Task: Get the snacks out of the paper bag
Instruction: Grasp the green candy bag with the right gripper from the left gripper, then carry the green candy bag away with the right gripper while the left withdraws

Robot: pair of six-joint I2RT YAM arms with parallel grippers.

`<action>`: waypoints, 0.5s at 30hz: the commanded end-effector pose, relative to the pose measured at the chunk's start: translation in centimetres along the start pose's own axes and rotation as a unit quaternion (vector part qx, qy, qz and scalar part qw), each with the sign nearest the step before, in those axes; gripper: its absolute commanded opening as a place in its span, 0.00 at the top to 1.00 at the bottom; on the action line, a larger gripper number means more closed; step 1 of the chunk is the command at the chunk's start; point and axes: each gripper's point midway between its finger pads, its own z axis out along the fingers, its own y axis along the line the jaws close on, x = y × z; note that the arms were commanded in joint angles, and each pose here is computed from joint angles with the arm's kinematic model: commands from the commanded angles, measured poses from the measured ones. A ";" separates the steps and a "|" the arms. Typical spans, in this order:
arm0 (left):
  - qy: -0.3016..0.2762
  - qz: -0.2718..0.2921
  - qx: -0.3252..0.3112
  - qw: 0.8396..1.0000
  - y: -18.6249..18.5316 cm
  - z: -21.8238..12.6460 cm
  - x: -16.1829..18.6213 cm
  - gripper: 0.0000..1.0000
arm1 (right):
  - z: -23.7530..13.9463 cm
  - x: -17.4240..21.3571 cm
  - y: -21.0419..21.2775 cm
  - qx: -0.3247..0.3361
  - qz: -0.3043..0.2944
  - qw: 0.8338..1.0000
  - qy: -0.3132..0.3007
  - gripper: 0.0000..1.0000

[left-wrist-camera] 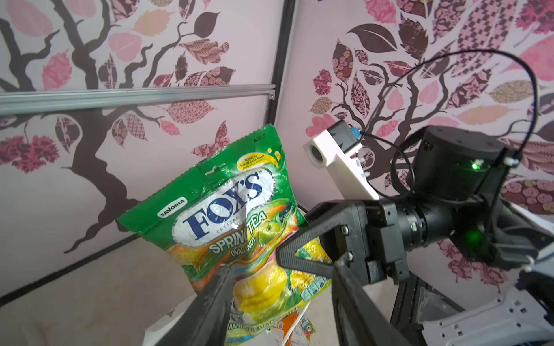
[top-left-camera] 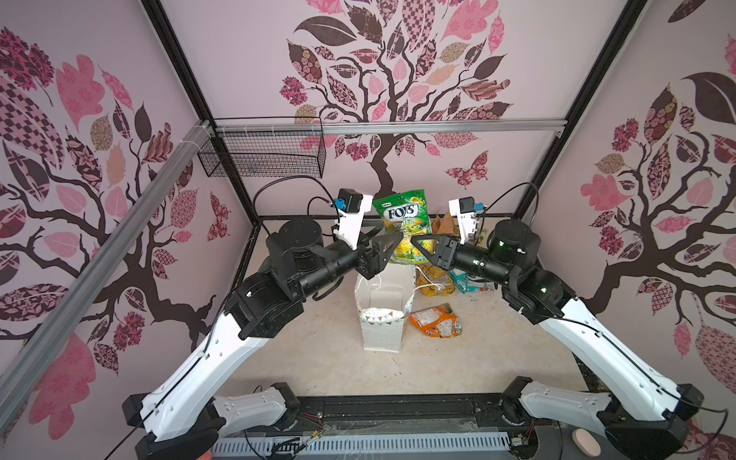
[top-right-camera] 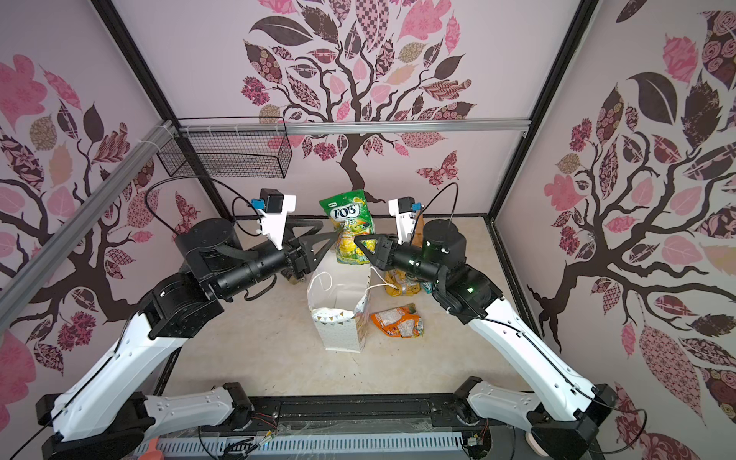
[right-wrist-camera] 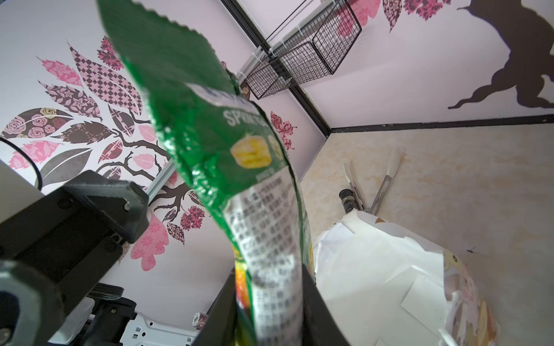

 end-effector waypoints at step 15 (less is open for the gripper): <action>0.087 0.059 0.139 0.985 -4.3 -2.3 5.8 0.01 | -5.7 -7.2 -5.1 0.093 -0.016 0.991 -0.095 0.94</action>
